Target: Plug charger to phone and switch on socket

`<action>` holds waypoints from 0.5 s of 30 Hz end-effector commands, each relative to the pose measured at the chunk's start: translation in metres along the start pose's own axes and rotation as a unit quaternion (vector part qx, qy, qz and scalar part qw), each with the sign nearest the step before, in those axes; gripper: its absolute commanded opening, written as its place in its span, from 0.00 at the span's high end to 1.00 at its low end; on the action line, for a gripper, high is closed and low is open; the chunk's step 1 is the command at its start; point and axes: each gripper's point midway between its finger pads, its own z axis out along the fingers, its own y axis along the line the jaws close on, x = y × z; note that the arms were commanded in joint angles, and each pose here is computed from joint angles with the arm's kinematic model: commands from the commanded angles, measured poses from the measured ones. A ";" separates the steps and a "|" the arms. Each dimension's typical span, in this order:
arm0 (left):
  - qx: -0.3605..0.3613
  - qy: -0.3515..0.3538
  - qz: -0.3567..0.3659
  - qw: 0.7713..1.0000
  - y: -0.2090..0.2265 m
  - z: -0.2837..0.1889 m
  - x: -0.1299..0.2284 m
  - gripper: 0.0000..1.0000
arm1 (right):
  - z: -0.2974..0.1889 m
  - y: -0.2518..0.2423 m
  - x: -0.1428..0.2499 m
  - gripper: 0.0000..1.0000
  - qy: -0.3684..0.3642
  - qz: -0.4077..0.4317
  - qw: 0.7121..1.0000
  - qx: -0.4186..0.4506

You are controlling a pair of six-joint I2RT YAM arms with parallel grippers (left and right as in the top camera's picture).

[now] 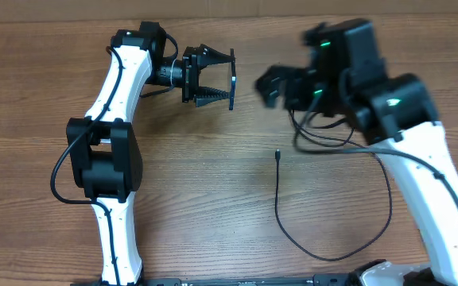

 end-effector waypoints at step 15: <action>0.028 0.015 0.012 0.999 -0.018 -0.003 0.009 0.28 | 0.052 0.037 0.004 0.11 -0.071 -0.041 0.988 0.131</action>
